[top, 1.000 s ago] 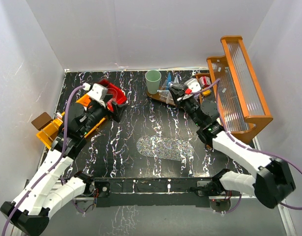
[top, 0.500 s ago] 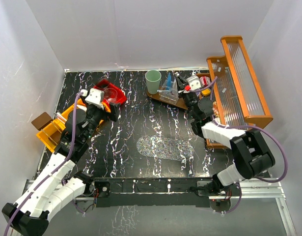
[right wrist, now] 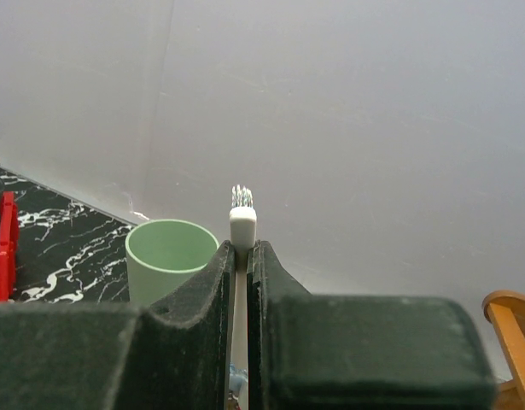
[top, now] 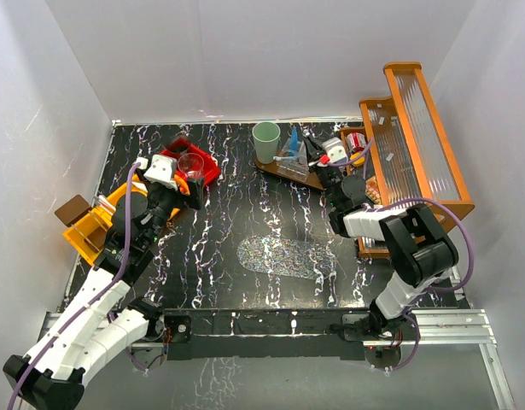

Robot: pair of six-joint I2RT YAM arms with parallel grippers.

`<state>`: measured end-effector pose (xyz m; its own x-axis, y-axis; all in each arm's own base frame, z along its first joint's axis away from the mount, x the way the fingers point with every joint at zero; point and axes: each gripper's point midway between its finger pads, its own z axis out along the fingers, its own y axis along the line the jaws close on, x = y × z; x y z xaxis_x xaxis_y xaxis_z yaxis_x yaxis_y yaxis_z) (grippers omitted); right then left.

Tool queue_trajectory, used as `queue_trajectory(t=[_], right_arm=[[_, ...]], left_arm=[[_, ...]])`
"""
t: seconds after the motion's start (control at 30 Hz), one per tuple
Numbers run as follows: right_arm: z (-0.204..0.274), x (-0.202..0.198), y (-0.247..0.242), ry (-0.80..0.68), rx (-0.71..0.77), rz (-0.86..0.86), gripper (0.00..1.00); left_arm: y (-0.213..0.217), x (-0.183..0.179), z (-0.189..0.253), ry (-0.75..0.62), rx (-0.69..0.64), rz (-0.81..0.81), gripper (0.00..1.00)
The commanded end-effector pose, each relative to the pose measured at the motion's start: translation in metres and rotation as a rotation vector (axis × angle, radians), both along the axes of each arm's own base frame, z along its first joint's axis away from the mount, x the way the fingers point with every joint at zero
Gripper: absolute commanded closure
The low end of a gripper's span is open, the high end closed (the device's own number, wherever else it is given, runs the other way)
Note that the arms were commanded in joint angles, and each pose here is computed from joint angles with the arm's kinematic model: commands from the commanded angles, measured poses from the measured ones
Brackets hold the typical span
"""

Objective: Prepare toiletry sets of a toothbrush and toothpaste on the tray

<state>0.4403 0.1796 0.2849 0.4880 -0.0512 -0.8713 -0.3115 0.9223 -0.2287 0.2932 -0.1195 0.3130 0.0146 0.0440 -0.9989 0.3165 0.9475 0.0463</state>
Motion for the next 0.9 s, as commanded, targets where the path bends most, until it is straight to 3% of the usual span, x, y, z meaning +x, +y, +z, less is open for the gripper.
queue_trajectory(t=[0.0,0.5,0.87], right_arm=[[0.019,-0.006,-0.003,-0.099,0.039,0.016,1.0],[-0.015,0.004,-0.004,-0.069,0.042,0.014,1.0],[0.007,-0.015,-0.005,-0.109,0.04,0.048,1.0]], left_arm=[[0.004,0.001,0.008,-0.037,-0.004,0.019,0.14],[0.003,0.006,0.001,-0.016,0.007,0.022,0.14],[0.002,0.009,-0.002,-0.005,0.004,0.018,0.13]])
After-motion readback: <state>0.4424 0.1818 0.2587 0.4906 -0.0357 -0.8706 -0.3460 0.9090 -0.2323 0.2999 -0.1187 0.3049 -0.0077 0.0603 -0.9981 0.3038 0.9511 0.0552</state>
